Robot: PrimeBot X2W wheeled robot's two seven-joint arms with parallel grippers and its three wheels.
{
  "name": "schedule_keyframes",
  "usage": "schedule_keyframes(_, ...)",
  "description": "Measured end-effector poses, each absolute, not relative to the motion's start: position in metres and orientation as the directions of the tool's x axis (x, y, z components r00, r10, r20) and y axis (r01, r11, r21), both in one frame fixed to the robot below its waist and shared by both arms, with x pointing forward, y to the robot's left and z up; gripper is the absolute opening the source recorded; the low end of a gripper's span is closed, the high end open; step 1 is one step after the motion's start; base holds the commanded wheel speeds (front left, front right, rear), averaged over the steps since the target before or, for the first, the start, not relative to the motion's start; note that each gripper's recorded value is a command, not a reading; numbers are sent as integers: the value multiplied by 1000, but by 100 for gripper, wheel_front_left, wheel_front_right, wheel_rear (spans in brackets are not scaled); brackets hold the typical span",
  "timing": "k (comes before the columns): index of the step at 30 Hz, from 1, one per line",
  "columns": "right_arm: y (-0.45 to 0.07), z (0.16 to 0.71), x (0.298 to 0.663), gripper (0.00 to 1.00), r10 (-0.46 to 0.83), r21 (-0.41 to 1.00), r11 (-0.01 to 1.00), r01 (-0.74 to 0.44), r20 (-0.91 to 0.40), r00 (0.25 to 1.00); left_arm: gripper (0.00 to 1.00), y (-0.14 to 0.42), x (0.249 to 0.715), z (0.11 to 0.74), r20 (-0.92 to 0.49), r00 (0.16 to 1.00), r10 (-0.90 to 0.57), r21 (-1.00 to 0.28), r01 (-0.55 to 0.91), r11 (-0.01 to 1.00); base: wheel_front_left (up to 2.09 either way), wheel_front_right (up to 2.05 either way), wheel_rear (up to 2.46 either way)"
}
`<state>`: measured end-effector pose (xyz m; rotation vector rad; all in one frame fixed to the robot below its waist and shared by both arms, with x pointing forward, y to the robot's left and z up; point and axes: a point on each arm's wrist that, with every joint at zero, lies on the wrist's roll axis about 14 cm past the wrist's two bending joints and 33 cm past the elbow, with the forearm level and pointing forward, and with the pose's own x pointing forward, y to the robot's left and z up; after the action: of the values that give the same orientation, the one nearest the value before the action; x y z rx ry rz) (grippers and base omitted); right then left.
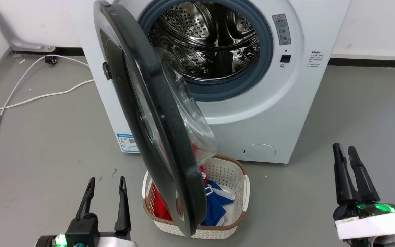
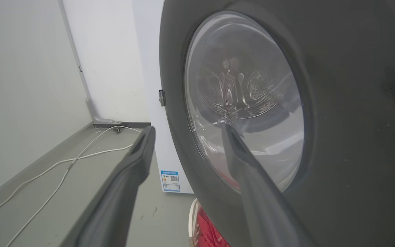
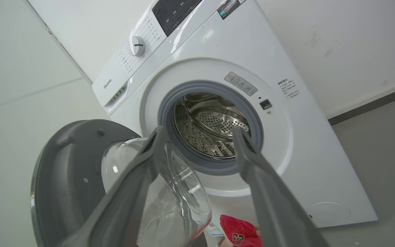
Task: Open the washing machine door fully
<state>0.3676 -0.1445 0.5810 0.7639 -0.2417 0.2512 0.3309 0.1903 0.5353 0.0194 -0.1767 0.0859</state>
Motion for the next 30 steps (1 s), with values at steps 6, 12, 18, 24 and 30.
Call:
schedule_keyframes(6,-153,601,364,100,137,374,882,-287,378,915,100,188,332,535,176,982,74,14,-77,997,0,0,0)
schedule_keyframes(12,-145,597,356,100,186,130,960,-247,363,913,100,186,332,535,175,982,68,14,-71,997,0,0,0)
schedule_keyframes(18,-149,565,348,100,168,68,979,-192,268,949,100,186,331,536,180,981,69,12,-73,997,0,0,0)
schedule_keyframes(24,-159,547,340,100,131,70,986,-148,213,968,100,186,329,537,181,981,73,9,-75,997,0,0,0)
schedule_keyframes(30,-166,536,333,100,109,72,990,-124,180,978,100,186,328,536,179,981,77,8,-80,997,0,0,0)
